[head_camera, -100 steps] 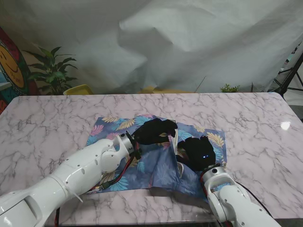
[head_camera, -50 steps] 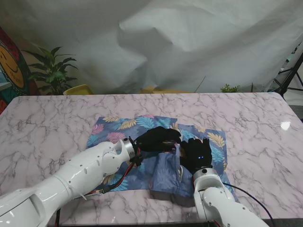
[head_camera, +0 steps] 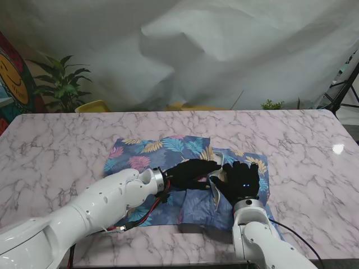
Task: Put a pillowcase on a pillow
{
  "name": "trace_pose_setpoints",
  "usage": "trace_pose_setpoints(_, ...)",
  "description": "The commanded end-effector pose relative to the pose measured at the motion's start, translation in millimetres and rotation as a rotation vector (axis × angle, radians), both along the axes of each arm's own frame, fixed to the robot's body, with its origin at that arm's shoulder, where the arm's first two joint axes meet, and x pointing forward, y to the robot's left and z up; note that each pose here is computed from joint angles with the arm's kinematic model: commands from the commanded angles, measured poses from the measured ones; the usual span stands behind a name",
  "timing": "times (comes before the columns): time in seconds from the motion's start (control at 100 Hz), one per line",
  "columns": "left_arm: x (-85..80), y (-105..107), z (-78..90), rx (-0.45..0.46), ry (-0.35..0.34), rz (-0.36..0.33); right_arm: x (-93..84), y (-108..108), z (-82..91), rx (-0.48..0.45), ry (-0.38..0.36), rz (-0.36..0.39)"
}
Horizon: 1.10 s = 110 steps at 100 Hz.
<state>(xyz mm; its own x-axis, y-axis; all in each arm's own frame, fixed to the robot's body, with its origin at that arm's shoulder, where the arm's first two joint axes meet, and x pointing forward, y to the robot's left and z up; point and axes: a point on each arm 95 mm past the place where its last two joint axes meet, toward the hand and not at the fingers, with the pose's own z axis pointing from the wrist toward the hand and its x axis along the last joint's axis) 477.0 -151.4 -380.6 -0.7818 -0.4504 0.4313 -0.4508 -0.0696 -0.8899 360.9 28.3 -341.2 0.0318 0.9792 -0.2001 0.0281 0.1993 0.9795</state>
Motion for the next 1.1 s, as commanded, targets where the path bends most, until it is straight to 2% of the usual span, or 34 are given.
trace_pose_setpoints(0.0, -0.2, 3, -10.2, 0.040, 0.034, -0.022, -4.9, 2, 10.8, 0.031, -0.042, -0.001)
trace_pose_setpoints(0.17, -0.2, 9, -22.2, 0.080, 0.071, -0.062, -13.0, -12, 34.7, 0.050, -0.166, -0.012)
trace_pose_setpoints(0.27, 0.5, 13, -25.0, 0.099, 0.077, -0.065, -24.0, -22, 42.4, 0.069, -0.171, 0.040)
trace_pose_setpoints(0.34, 2.2, 15, -25.6, 0.103, 0.082, -0.057, -33.6, -29, 42.3, 0.080, -0.134, 0.119)
trace_pose_setpoints(0.45, 4.5, 17, -24.6, 0.099, 0.088, -0.041, -45.7, -35, 31.7, 0.057, -0.061, 0.222)
trace_pose_setpoints(0.58, 6.0, 19, -22.5, 0.091, 0.084, -0.025, -55.7, -33, 12.9, 0.040, 0.080, 0.275)
trace_pose_setpoints(0.69, 6.0, 19, -19.7, 0.079, 0.065, -0.019, -56.4, -26, -0.3, 0.041, 0.149, 0.308)
trace_pose_setpoints(0.77, 5.7, 18, -17.6, 0.064, 0.050, -0.015, -55.2, -18, -5.5, 0.037, 0.170, 0.335)
trace_pose_setpoints(0.83, 5.6, 18, -15.9, 0.049, 0.034, -0.009, -53.9, -11, -9.3, 0.033, 0.153, 0.350)
trace_pose_setpoints(0.96, 5.1, 15, -9.5, 0.010, -0.004, 0.014, -49.0, 2, -9.2, -0.001, 0.035, 0.371)
trace_pose_setpoints(1.09, 5.7, 15, 1.4, -0.034, -0.054, 0.054, -43.9, 8, -6.4, 0.028, -0.043, 0.390)
